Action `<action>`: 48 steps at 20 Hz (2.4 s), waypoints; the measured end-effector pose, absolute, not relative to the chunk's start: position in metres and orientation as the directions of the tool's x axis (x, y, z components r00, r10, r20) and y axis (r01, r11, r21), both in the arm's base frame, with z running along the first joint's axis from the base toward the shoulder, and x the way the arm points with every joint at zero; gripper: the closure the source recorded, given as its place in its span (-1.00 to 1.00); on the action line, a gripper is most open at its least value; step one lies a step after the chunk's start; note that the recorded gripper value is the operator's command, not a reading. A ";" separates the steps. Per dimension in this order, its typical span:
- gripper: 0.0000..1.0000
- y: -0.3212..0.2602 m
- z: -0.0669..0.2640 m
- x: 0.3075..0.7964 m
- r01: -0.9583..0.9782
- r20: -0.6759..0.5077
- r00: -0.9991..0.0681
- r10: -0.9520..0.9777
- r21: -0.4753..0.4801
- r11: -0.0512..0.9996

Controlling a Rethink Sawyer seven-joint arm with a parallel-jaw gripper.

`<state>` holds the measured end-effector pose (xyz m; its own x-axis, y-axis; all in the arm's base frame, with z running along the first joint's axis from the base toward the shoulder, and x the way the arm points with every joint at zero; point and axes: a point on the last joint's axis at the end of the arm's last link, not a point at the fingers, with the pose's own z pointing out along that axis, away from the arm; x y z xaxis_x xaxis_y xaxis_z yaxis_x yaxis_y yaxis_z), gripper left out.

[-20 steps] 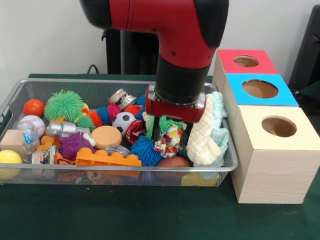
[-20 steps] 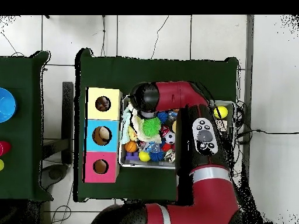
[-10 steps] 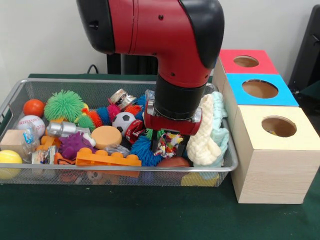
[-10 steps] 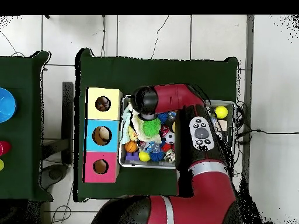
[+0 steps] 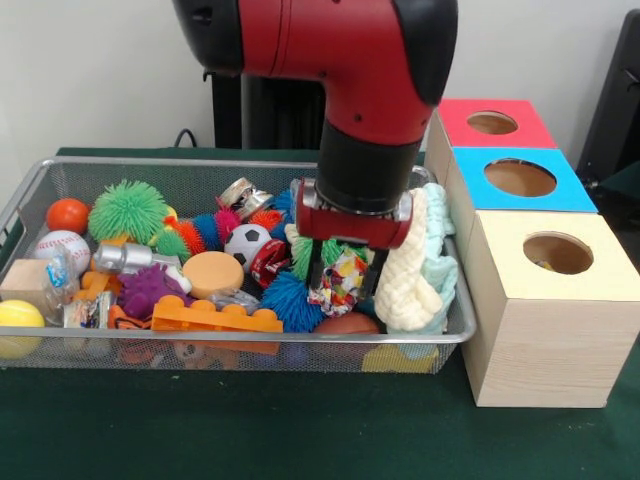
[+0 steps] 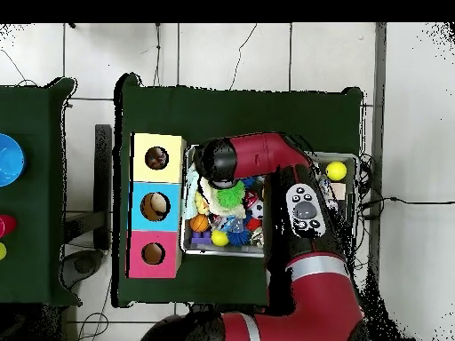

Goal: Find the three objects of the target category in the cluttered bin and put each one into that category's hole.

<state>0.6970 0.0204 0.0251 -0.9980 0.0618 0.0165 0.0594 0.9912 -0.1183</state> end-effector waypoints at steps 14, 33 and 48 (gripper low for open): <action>-1.00 0.027 0.073 0.676 0.036 0.008 -0.999 0.037 -0.134 0.990; -1.00 0.026 -0.008 0.665 0.061 0.104 -0.992 0.067 -0.068 0.996; -1.00 0.024 -0.022 0.676 0.074 0.096 -0.992 0.079 -0.057 0.996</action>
<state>0.6760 0.0240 -0.0222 -0.9923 0.0792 0.0956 0.0740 0.9956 -0.0574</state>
